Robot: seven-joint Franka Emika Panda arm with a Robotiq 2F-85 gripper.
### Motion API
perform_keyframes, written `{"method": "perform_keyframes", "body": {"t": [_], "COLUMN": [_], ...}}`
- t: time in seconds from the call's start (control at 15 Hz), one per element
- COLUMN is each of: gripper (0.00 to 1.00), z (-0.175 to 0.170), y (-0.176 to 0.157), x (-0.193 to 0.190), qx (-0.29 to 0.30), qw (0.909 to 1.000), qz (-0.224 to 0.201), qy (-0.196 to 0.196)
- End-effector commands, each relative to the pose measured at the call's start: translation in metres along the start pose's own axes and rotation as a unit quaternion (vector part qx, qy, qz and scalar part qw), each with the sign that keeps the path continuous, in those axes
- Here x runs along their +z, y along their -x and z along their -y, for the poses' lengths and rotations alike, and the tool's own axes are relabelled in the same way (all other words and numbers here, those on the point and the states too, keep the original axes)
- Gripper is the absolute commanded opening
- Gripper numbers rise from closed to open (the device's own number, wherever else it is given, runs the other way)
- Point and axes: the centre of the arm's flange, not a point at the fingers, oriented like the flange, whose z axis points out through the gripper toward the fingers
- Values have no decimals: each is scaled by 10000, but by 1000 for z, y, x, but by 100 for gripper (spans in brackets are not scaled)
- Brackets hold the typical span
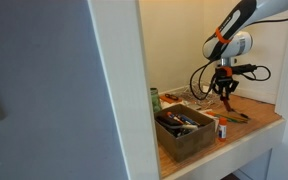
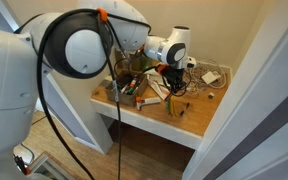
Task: Put the red pen from the box on the shelf
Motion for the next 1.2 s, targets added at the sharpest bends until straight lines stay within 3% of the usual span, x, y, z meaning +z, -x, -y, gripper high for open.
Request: {"method": "perform_keyframes", "body": {"t": [0.0,0.2,0.6,1.13], "gripper": [6,6,6,6], "z": [-1,-9,-17,-25], "y": [-4,-18,-45,-80], "x": [3,9,29,62], "qx": [26,-98,-387,-874], "qw": [9999,9992,9980,9956], "qz": [-46,-155,-97,90], "qy": [118,368,495,334]}}
